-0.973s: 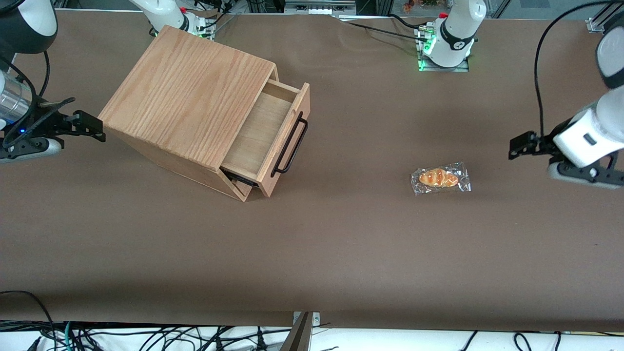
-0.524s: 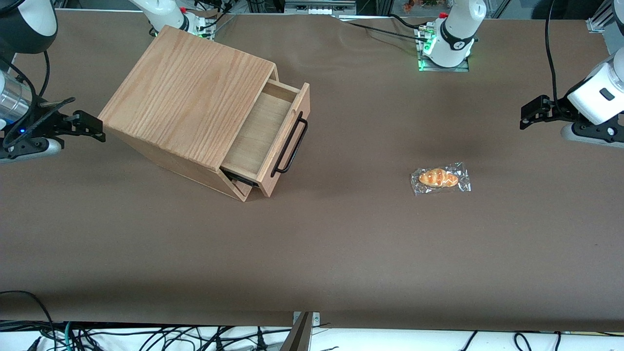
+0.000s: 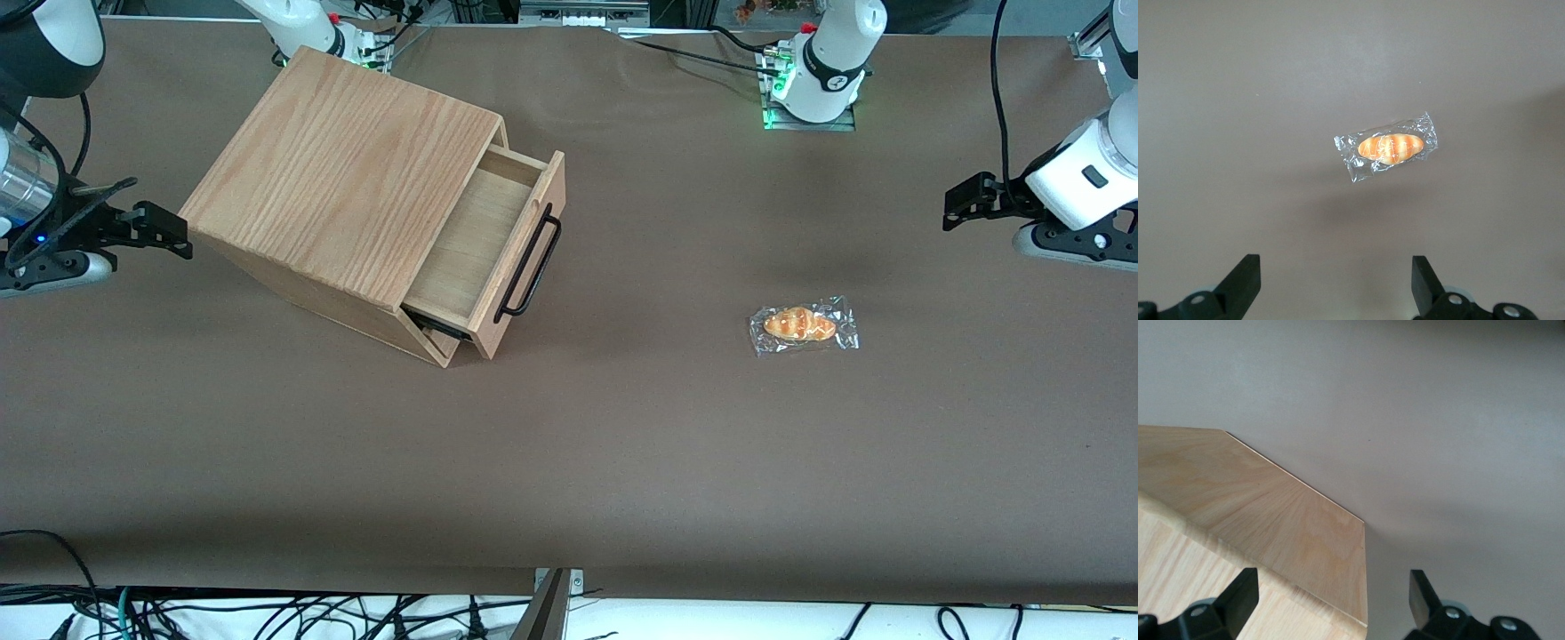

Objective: Open top drawer with left arm

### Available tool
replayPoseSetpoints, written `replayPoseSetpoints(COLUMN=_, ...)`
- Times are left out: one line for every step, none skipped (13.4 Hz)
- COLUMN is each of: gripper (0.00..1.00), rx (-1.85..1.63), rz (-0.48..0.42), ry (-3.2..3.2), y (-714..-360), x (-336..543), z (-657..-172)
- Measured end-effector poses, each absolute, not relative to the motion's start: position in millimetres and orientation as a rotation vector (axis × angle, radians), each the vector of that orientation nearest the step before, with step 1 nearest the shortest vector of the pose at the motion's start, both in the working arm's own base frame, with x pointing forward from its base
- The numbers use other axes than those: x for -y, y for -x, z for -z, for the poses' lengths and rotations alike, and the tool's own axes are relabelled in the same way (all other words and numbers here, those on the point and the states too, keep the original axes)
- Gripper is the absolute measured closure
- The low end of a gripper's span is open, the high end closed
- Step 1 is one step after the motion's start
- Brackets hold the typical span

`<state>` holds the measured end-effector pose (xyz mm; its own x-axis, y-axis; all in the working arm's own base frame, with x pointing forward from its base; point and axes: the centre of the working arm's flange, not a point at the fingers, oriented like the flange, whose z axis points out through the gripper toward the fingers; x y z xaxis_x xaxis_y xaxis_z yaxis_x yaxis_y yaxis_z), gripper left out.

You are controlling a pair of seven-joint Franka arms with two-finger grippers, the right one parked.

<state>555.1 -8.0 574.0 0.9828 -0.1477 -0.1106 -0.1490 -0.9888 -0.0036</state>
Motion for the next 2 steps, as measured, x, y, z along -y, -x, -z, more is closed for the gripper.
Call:
replayPoseSetpoints(gripper=0.00, rx=-0.233, rz=-0.173, ry=3.116, y=-555.1, x=8.0, z=-574.0)
replayPoseSetpoints(gripper=0.00, rx=-0.233, rz=-0.173, ry=3.116, y=-555.0, x=8.0, z=-574.0)
